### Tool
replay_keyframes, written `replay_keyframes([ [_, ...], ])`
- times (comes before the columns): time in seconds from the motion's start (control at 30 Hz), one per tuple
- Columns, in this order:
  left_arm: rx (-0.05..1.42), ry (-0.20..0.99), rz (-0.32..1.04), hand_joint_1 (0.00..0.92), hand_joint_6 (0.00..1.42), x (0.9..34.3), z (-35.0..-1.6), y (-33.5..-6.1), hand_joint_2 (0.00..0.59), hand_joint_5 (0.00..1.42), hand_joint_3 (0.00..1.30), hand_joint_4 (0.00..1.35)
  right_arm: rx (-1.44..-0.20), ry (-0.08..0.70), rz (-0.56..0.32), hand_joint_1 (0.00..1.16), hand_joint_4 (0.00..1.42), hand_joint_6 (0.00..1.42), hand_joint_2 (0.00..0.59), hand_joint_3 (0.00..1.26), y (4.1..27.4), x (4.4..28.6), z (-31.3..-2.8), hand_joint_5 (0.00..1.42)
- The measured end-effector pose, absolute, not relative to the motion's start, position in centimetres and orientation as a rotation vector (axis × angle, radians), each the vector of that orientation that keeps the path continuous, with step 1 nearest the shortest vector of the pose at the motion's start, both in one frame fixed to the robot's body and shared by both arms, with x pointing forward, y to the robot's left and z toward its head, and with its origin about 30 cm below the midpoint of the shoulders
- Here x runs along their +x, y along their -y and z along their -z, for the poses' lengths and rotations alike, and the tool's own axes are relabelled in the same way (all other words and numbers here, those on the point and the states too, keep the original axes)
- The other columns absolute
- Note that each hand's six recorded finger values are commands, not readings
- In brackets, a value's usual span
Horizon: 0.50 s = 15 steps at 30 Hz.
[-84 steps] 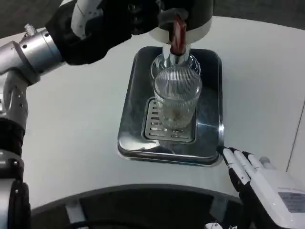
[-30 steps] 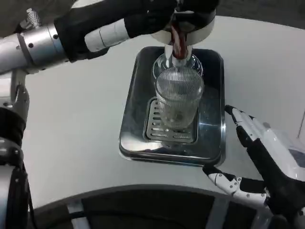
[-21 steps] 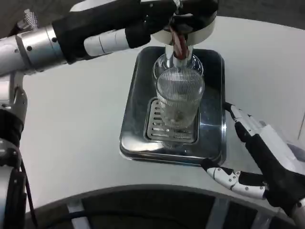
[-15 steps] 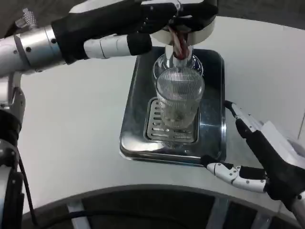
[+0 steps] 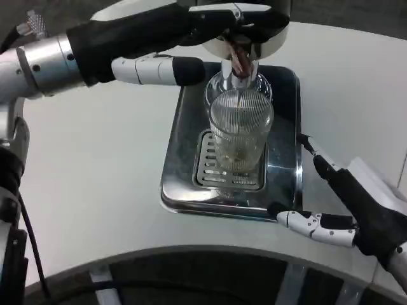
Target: Grasp the cup under the faucet to collect the drink, then remove the cup.
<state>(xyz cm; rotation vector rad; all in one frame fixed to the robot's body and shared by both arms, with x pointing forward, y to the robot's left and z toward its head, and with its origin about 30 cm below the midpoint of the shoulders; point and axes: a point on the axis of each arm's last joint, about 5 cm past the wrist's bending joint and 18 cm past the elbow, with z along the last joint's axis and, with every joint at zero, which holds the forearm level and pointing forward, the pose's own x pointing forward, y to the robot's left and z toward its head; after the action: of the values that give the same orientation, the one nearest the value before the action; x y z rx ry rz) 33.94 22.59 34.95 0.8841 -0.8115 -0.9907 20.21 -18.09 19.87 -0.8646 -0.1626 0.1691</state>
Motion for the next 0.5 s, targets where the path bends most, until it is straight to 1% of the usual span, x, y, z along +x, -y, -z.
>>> replay_keyframes([
  [0.1, 0.886, 0.810, 0.987, 0.000, 0.11, 33.9, -34.9, -22.7, 0.055, 0.15, 0.14, 0.08, -0.854, 0.163, -0.179, 0.55, 0.00, 0.00, 0.240, 0.00, 18.2, 20.5, -20.0, 0.00],
  [0.23, 0.886, 0.807, 0.985, 0.000, 0.11, 33.9, -34.9, -22.7, 0.055, 0.15, 0.14, 0.08, -0.842, 0.155, -0.185, 0.56, 0.00, 0.00, 0.238, 0.00, 18.4, 21.0, -20.2, 0.00],
  [0.5, 0.884, 0.804, 0.979, 0.000, 0.11, 33.9, -34.9, -22.7, 0.055, 0.15, 0.14, 0.08, -0.828, 0.175, -0.137, 0.56, 0.00, 0.00, 0.233, 0.00, 19.0, 22.2, -20.9, 0.00],
])
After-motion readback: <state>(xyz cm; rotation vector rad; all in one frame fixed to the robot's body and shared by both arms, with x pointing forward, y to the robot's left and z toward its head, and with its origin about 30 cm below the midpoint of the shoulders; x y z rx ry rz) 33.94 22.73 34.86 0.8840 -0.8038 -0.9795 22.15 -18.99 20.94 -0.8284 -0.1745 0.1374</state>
